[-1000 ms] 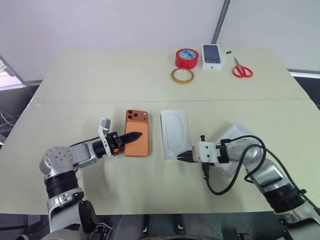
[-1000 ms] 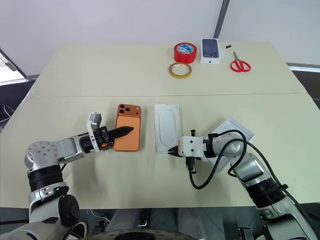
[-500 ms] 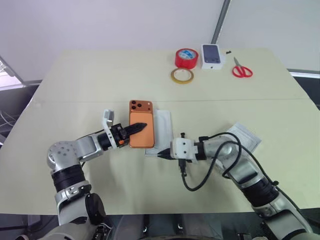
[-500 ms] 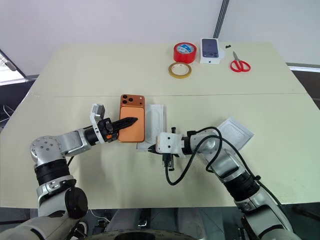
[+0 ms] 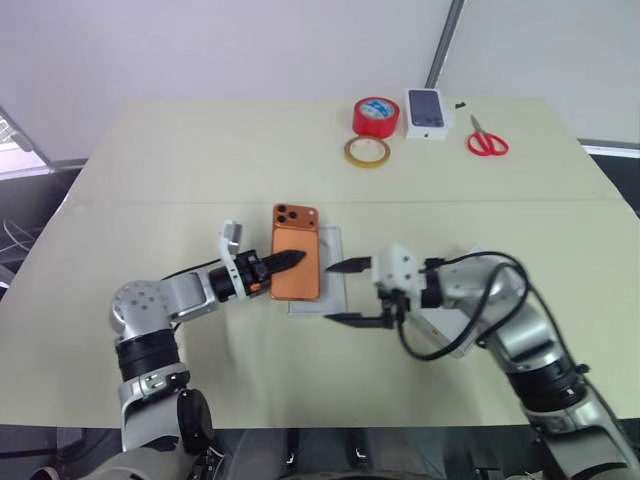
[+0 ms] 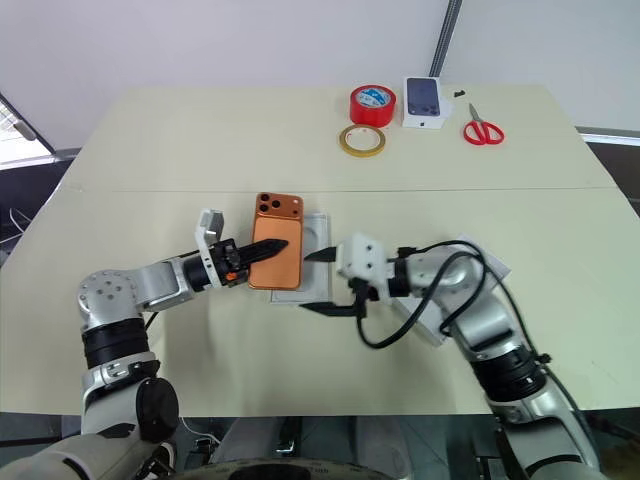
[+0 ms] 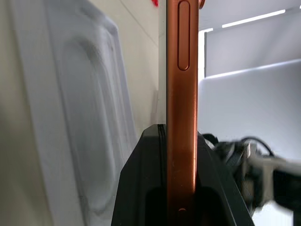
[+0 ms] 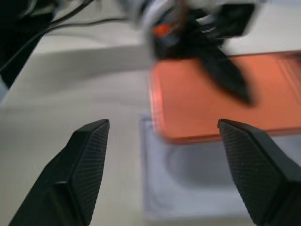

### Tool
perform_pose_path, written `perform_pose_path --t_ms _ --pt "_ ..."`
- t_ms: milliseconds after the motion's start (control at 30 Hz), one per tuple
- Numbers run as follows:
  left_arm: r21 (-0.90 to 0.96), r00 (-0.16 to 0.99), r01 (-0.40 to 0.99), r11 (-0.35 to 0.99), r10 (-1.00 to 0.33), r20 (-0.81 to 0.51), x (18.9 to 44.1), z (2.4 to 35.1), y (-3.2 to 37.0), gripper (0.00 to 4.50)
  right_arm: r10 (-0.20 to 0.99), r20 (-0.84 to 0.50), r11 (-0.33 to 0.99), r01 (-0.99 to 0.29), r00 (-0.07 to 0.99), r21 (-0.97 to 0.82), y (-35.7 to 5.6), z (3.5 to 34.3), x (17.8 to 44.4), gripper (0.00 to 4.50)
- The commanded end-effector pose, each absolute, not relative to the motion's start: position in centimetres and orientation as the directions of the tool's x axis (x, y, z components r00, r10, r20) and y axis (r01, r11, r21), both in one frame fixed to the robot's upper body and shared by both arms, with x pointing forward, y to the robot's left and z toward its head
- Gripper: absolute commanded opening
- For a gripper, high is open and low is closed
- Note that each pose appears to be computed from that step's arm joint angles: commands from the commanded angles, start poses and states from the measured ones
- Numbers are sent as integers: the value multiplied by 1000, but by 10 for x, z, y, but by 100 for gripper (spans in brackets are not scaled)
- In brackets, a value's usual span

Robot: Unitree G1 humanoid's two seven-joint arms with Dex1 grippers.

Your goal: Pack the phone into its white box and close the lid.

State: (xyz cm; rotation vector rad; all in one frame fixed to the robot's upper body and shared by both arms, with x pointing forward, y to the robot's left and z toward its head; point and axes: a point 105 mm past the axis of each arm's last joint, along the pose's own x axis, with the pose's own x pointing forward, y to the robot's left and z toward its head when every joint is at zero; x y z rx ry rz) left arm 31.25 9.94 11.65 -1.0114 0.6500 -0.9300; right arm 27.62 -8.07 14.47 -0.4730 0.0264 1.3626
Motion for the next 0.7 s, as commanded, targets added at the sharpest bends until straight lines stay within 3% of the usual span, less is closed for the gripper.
perform_pose_path --t_ms 33,133,367,400,467,700 --pt "-896 447 394 206 -894 -9 310 124 91 0 893 -306 222 -915 329 -336 -114 146 290 399" --pt "-896 445 393 207 -896 -12 308 122 91 0 867 -288 307 -891 407 -333 -136 148 300 399" --pt "-887 482 382 259 -875 -48 312 117 96 314 866 -270 323 -883 422 -341 -133 143 304 405" --pt "-882 491 386 270 -870 -51 314 117 96 377 867 -268 324 -883 421 -339 -132 142 304 405" --pt "-877 493 394 276 -868 -51 316 121 96 442 867 -266 324 -883 420 -340 -130 141 305 405" --pt "-847 466 413 335 -877 -120 313 129 89 442 876 -250 316 -883 412 -348 -120 138 308 405"
